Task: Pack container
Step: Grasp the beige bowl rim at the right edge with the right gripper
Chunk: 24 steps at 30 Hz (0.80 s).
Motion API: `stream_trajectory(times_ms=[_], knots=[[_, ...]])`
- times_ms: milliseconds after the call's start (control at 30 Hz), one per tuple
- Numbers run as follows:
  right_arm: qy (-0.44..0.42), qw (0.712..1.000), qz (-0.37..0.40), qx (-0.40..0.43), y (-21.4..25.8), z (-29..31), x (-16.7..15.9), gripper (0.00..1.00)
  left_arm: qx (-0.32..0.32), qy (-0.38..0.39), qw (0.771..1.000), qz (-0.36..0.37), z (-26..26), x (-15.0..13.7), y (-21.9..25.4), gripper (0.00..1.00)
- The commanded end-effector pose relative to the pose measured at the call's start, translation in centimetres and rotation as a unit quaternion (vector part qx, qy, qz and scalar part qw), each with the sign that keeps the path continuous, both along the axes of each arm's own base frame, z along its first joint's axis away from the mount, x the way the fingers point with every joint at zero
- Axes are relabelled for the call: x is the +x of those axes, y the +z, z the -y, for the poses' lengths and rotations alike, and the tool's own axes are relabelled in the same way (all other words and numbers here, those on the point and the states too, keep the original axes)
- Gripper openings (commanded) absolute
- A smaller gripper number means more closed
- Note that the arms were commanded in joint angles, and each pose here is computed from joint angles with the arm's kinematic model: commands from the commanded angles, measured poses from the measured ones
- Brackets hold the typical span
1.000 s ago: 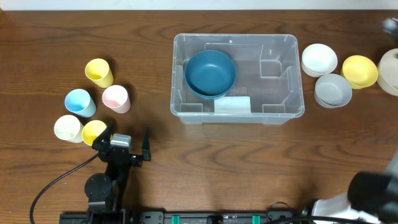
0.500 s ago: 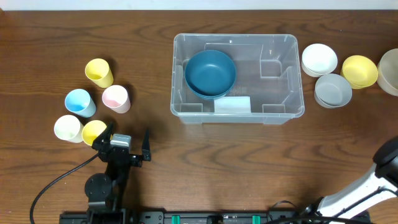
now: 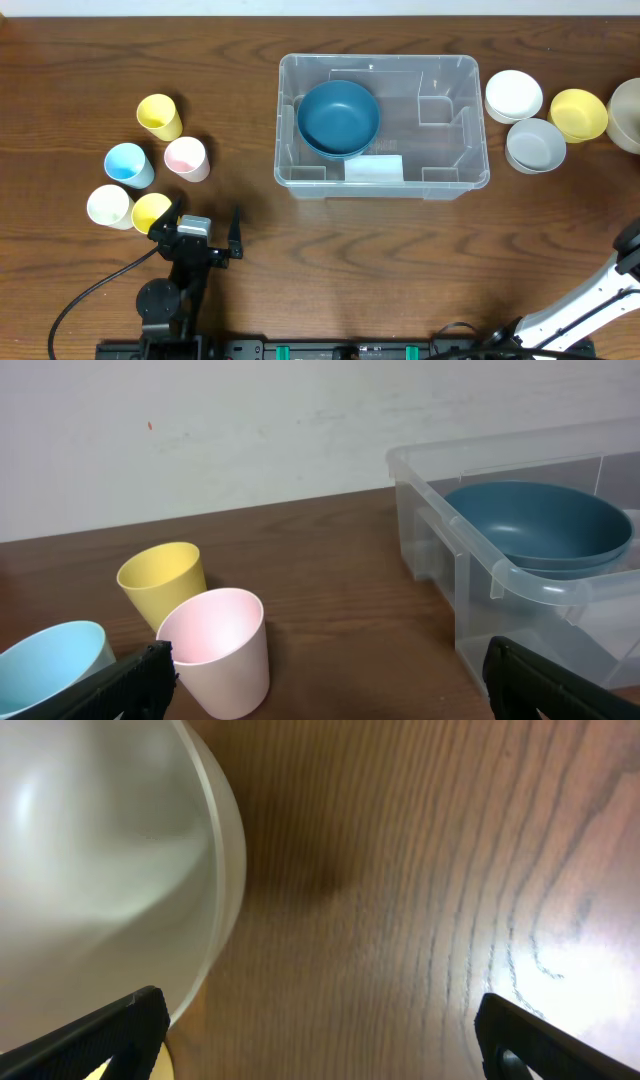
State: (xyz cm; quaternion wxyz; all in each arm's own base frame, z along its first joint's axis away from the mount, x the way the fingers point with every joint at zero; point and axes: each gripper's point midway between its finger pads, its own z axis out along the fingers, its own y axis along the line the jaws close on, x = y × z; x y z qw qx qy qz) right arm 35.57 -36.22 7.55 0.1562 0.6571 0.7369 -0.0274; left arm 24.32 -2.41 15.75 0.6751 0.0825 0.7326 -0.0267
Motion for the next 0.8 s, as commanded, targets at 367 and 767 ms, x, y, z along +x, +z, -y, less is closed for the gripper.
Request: stream_trajectory(times_ms=[367,767], knots=[[-0.024,0.999,-0.002,0.023,-3.6,0.1,0.7,0.99,0.001,-0.005,1.0,-0.022,0.1,-0.1,-1.5,0.98],[-0.025,0.999,-0.016,0.035,-5.1,-0.2,0.4,0.77,0.001,-0.005,1.0,-0.022,0.1,-0.1,-1.5,0.98]])
